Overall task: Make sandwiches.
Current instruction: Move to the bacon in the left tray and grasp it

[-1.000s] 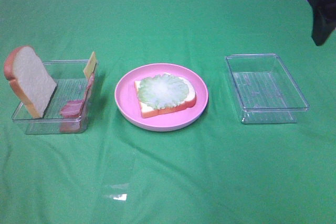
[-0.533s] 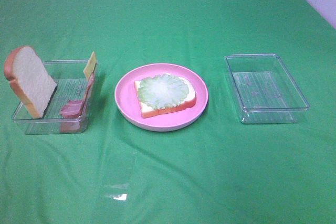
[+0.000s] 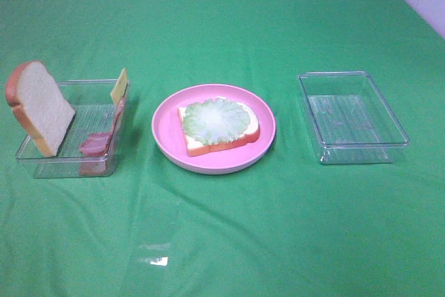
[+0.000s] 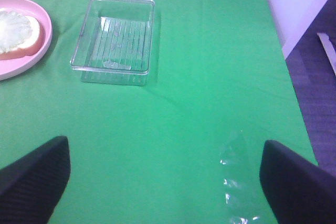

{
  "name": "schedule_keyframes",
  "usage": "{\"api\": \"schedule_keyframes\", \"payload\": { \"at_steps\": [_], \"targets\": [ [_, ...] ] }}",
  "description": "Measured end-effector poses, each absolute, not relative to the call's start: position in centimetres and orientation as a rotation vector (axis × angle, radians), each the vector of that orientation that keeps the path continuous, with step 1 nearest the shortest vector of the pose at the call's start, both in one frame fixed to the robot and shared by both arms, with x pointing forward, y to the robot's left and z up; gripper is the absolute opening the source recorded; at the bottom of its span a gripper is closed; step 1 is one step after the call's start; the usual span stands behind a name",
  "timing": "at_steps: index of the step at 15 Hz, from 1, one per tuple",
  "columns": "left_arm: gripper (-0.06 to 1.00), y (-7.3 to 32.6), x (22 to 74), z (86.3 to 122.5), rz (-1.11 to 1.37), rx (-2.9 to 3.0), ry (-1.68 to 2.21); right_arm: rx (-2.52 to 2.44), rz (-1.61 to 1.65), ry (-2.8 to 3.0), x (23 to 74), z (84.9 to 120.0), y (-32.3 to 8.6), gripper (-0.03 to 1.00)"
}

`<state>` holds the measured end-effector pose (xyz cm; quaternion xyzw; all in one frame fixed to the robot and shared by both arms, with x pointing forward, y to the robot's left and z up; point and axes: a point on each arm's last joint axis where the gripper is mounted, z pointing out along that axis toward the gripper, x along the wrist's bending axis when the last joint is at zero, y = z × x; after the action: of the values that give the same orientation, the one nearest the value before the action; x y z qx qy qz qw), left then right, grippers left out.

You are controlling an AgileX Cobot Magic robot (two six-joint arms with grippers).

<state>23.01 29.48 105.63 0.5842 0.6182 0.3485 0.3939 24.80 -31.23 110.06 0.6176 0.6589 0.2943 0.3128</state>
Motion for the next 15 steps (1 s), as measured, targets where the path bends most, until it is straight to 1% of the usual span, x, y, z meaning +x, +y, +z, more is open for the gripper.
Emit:
{"api": "schedule_keyframes", "payload": {
  "at_steps": [4,6,15],
  "targets": [
    [0.97,29.5,23.0,105.6,0.884,1.482,1.568,1.61,0.779,1.819,24.8,104.7,-30.8,0.96],
    [0.97,29.5,23.0,105.6,0.884,1.482,1.568,1.644,0.752,1.886,25.1,103.0,-30.4,0.96],
    [0.97,29.5,23.0,105.6,0.884,1.482,1.568,1.608,0.793,1.885,24.5,102.9,-30.4,0.96]
  ]
}}
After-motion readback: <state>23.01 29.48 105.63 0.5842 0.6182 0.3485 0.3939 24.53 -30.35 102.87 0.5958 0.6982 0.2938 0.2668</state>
